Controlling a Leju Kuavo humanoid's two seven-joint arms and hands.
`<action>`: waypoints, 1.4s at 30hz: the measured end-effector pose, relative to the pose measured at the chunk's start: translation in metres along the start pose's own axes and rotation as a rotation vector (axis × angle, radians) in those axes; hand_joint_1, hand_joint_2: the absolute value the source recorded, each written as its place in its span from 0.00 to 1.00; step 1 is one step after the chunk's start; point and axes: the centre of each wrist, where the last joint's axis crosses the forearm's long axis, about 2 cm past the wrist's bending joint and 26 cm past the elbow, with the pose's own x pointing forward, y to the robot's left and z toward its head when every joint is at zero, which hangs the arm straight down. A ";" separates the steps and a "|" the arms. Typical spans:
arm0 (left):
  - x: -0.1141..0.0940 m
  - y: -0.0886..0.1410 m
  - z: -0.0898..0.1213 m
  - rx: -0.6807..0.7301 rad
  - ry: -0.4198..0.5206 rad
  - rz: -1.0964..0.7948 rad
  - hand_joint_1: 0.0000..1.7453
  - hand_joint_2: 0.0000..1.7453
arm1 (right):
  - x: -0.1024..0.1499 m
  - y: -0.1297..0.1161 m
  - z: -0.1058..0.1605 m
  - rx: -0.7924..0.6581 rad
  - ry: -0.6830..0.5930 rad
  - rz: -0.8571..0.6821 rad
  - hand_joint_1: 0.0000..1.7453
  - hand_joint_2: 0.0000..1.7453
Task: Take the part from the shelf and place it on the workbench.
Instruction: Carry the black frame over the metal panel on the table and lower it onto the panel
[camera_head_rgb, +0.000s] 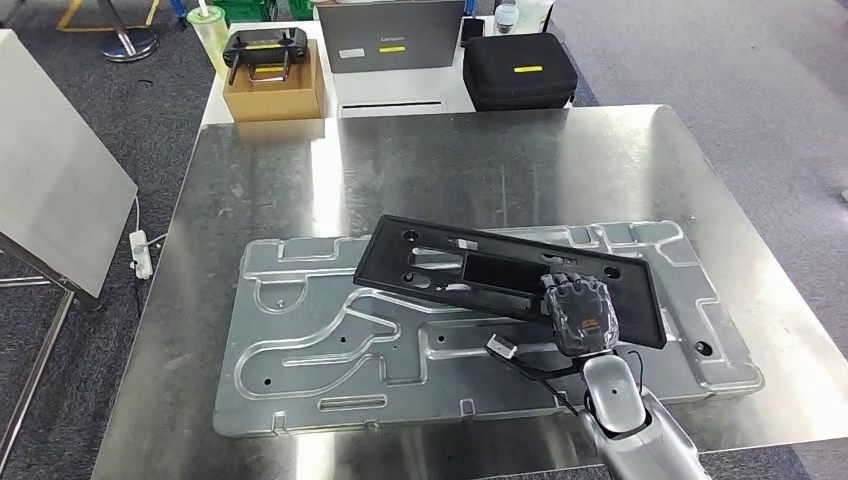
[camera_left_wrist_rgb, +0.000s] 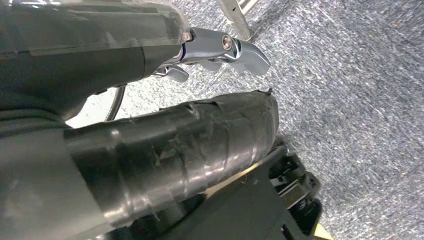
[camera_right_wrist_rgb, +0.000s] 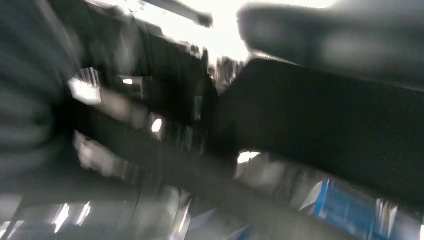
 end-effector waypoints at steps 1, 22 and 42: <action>0.000 0.000 0.000 0.001 0.000 0.001 0.00 0.00 | -0.001 0.001 0.003 0.004 0.002 0.000 0.03 1.00; -0.016 -0.001 0.005 0.056 0.021 0.038 0.00 0.00 | -0.023 -0.025 0.082 -0.169 0.081 -0.107 0.00 0.00; -0.021 -0.001 0.008 0.141 0.052 0.033 0.00 0.00 | -0.023 -0.088 0.097 -0.546 0.134 -0.417 0.00 0.00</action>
